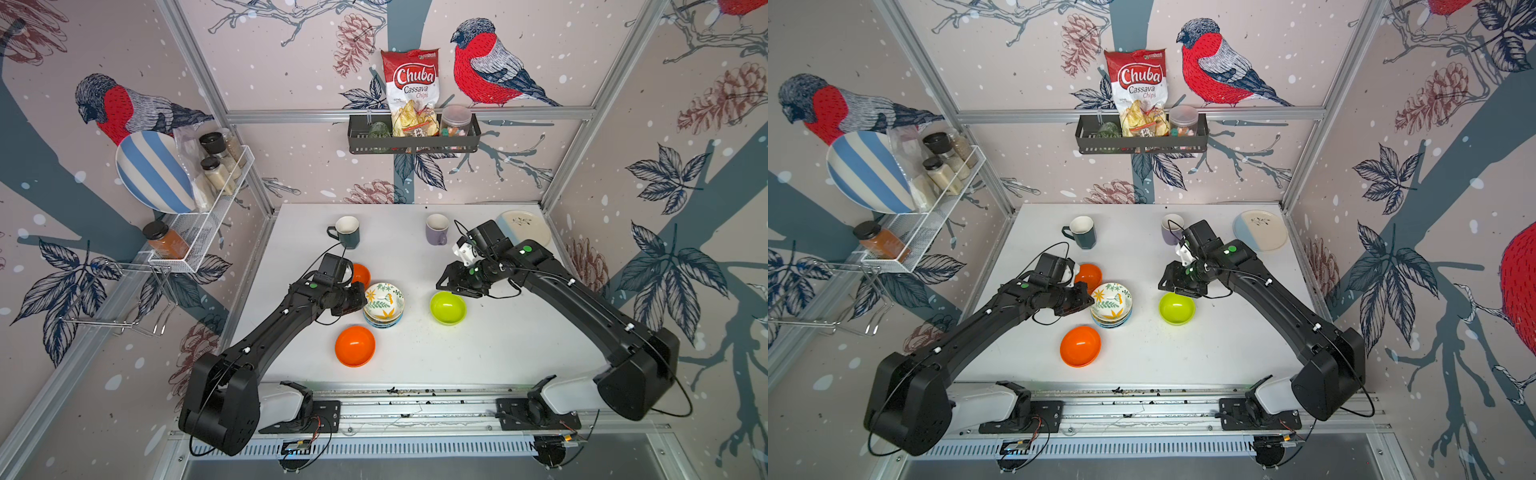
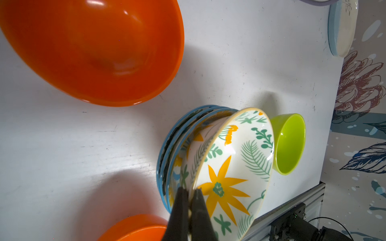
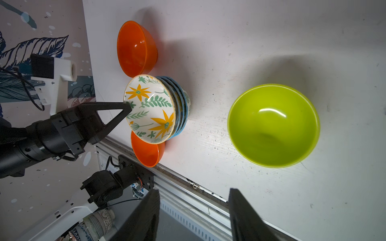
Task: Stack the bowls
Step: Place the bowl on the bowl.
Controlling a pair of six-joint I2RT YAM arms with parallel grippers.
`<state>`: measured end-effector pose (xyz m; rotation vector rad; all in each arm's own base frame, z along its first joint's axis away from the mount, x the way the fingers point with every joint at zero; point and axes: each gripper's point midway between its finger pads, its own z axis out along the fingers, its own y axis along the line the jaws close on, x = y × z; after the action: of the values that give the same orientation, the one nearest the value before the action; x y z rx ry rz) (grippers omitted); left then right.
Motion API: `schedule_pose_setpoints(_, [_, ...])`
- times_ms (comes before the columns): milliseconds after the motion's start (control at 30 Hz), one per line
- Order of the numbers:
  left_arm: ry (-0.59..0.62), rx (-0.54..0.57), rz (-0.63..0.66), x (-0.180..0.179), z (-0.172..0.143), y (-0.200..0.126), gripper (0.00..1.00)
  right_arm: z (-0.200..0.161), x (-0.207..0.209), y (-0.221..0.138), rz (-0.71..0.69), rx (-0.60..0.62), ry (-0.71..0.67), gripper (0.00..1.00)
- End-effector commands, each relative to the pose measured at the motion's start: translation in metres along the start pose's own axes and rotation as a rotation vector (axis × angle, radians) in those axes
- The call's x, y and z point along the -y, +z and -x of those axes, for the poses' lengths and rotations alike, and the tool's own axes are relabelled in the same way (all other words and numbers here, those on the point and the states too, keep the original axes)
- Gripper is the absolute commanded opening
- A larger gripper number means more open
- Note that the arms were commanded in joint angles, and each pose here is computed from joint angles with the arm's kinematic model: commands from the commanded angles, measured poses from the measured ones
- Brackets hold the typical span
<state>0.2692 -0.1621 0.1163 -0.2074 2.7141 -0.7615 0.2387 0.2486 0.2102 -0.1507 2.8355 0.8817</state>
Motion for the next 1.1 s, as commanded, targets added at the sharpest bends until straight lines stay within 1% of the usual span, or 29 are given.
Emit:
schedule_pose_setpoints(0, [0.004,0.041,-0.035,0.0073,0.0099,-0.0013,0.0,0.0006,-0.0046,-0.0002,0.022,0.004,-0.007,0.55])
schedule_pose_setpoints(400, [-0.017,0.043,-0.041,0.0018,0.0073,0.0037,0.0,-0.0009,-0.005,0.004,0.021,-0.004,-0.01,0.53])
schedule_pose_setpoints(1067, [-0.042,0.033,-0.099,0.0051,0.0035,0.0081,0.0,-0.0037,-0.0067,0.0096,0.021,-0.016,-0.015,0.53])
